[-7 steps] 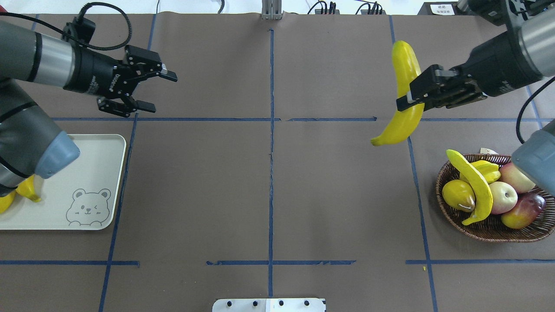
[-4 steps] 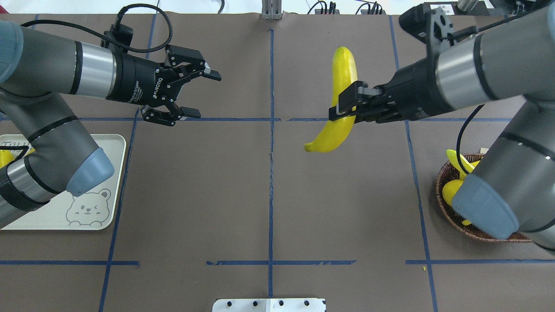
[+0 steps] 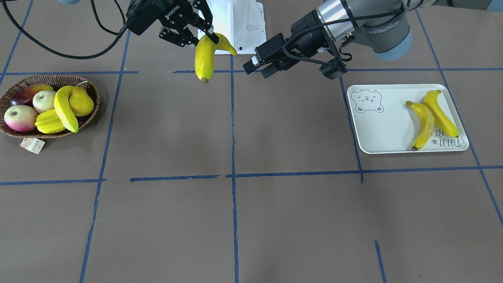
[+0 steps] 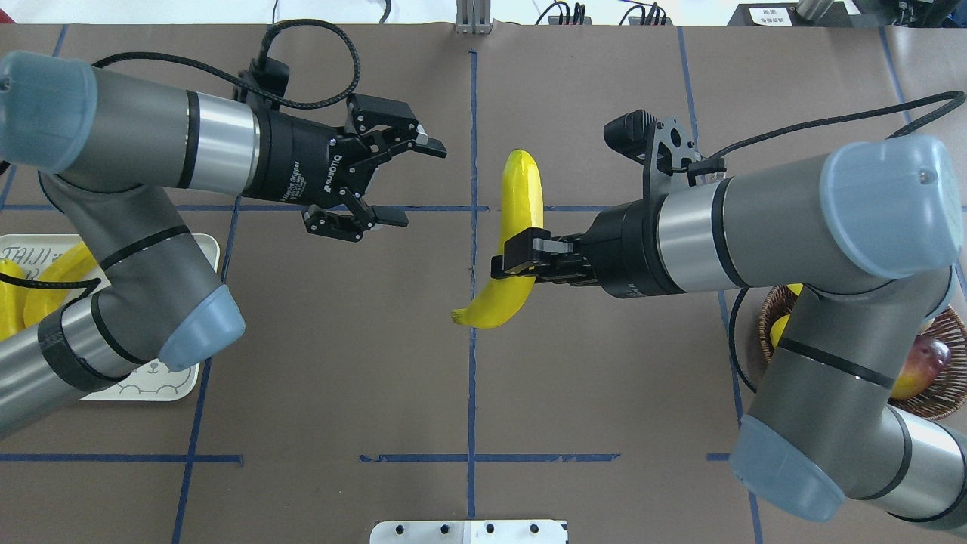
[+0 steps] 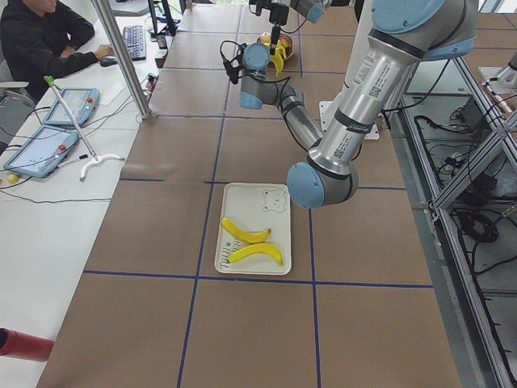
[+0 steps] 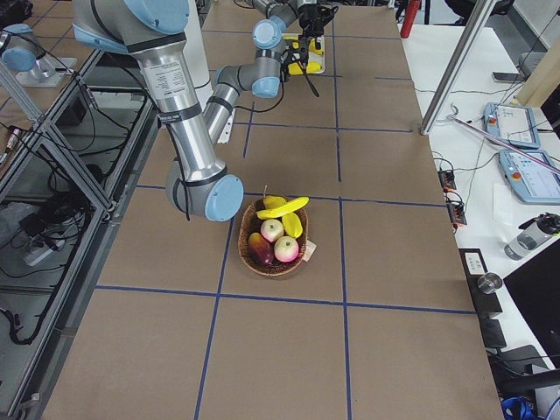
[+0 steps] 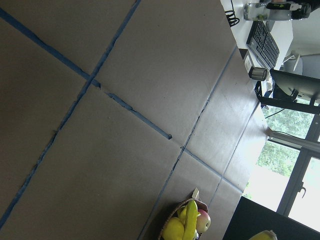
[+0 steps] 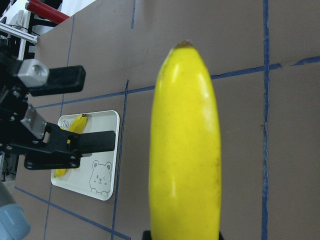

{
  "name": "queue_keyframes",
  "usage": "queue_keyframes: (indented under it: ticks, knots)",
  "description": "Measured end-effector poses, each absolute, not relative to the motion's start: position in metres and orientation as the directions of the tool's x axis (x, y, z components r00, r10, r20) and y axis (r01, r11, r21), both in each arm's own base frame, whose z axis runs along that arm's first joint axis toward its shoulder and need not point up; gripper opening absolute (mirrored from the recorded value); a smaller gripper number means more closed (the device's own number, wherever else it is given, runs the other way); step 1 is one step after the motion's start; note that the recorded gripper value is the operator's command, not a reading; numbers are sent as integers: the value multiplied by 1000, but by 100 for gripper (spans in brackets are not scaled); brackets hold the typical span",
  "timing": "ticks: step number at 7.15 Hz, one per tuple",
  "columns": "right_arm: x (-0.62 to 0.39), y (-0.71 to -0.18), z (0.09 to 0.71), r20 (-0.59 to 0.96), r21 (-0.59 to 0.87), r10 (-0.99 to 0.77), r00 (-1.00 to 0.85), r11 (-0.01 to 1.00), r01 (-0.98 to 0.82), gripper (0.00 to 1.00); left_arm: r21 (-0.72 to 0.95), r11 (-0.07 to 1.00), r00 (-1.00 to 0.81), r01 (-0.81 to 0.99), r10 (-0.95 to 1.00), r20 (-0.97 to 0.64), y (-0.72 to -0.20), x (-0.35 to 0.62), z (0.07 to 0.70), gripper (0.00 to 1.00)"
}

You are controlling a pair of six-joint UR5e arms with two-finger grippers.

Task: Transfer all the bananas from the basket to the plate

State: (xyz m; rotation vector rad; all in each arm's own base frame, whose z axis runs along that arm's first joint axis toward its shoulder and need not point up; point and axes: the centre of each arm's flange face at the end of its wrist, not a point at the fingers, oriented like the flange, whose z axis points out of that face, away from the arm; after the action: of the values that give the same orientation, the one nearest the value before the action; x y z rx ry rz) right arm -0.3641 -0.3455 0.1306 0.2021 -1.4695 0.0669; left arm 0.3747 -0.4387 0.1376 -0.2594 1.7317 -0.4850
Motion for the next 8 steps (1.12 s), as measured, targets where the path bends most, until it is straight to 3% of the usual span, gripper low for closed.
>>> queue_keyframes:
  ticks: [8]
  knots:
    - [-388,-333,133,988,75,-57,147,990,-118,1,-417,904,-274,93,-379,-884,-390,448,103,91]
